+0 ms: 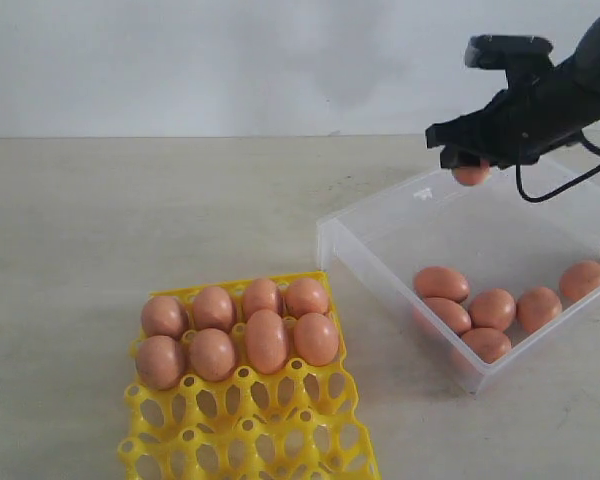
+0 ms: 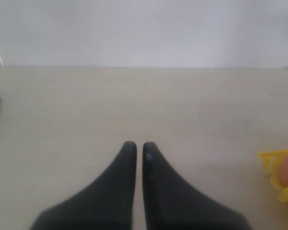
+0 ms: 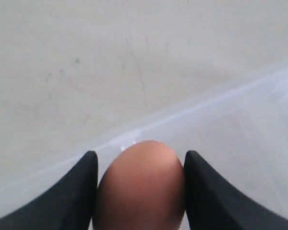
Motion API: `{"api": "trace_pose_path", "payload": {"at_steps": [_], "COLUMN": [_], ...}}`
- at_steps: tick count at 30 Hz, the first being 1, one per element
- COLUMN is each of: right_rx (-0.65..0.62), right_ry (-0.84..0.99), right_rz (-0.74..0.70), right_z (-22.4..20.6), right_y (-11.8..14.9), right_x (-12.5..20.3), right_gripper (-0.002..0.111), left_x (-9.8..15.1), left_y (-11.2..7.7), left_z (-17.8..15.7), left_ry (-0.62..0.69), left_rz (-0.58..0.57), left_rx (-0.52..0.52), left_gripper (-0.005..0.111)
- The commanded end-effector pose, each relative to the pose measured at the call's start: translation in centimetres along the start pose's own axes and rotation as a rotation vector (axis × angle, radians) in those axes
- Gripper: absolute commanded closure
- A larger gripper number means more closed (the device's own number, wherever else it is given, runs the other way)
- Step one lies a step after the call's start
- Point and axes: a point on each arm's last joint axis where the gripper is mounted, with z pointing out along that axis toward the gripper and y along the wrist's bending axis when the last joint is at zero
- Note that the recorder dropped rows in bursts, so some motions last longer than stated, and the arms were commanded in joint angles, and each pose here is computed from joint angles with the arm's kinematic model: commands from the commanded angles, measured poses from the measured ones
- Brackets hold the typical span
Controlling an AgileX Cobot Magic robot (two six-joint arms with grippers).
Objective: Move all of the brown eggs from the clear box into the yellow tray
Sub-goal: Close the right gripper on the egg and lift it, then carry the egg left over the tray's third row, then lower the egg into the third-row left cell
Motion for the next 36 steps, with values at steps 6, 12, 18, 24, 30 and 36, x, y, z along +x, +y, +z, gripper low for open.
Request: {"api": "trace_pose_path", "payload": {"at_steps": [6, 12, 18, 24, 30, 36], "right_rx": [0.036, -0.273, -0.559, -0.737, -0.802, -0.759], "right_ry": [-0.494, -0.549, -0.499, -0.422, -0.307, -0.231], "right_rz": [-0.235, -0.284, -0.443, -0.566, -0.466, -0.541], "right_z": [-5.8, -10.4, -9.6, -6.5, -6.0, -5.2], "right_y": [9.8, 17.5, 24.2, 28.0, 29.1, 28.8], "right_x": [6.2, 14.9, 17.8, 19.1, 19.2, 20.1], "right_gripper": [0.108, 0.108, 0.108, 0.108, 0.108, 0.108], "left_x": [-0.1, -0.1, -0.1, -0.1, -0.1, -0.1], "left_y": [0.0, 0.0, 0.0, 0.0, 0.0, 0.0], "left_z": [0.0, 0.0, 0.0, 0.0, 0.0, 0.0], "left_ry": [-0.011, -0.011, -0.011, -0.011, -0.011, -0.011], "left_rz": [0.002, 0.002, 0.002, 0.002, 0.002, 0.002], "left_rx": [-0.003, -0.003, -0.003, -0.003, -0.003, -0.003], "left_gripper": [0.103, 0.103, 0.103, 0.103, 0.103, 0.103]}}
